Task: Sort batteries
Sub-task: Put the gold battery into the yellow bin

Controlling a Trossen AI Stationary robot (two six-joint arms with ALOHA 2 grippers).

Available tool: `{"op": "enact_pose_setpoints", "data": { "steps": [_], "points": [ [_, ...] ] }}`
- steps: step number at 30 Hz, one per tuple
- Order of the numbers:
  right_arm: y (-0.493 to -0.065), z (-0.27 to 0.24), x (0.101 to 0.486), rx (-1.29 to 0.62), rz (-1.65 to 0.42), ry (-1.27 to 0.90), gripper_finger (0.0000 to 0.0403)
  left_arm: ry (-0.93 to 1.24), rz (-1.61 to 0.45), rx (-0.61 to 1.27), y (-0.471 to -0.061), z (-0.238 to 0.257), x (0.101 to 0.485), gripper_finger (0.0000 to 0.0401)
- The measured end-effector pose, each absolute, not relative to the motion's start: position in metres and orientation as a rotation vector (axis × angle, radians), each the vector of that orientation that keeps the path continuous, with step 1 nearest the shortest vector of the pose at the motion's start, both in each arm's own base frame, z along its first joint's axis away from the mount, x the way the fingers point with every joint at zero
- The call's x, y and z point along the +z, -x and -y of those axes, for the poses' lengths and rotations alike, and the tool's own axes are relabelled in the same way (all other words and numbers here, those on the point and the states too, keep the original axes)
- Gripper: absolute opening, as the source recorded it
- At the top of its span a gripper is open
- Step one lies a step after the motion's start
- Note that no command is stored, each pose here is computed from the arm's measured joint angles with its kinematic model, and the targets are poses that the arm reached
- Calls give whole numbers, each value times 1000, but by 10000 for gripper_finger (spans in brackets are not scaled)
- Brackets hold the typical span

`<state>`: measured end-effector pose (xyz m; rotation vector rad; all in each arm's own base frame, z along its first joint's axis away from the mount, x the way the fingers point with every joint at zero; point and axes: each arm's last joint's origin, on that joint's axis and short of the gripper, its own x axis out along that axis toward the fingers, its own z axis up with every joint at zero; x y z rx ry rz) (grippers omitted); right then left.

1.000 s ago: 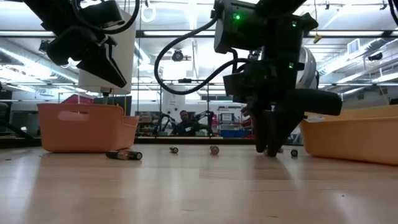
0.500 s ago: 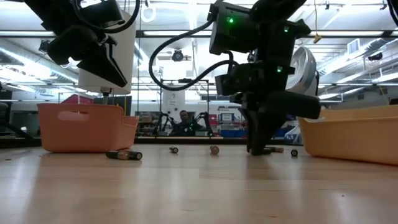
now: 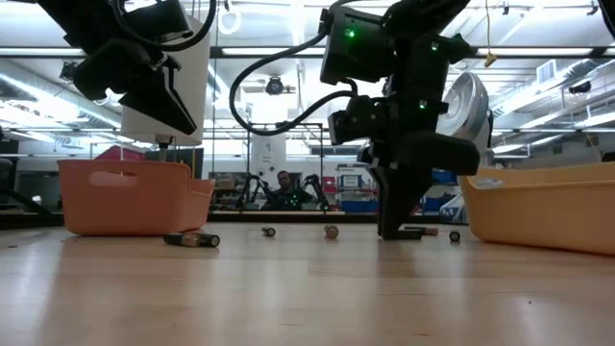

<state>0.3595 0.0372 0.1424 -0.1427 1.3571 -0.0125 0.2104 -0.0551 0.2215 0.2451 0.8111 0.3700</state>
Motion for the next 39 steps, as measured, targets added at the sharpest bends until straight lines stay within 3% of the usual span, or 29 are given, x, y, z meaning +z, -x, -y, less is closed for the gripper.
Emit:
{"op": "enact_pose_setpoints", "data": {
  "steps": [13,19,33,39],
  "points": [
    [-354,-37,183,-45,-1220,84,3,-245,-812,370,-210,55,221,76],
    [-352,-44,186,48,-1217,170,2,-245,-812,370,-210,55,222,76],
    [-354,-42,153,23,-1356,188,131,-240,-807,371,-211,55,222,76],
    [-356,-41,142,32,-1398,205,154,-239,-808,370,-210,55,221,76]
  ]
}}
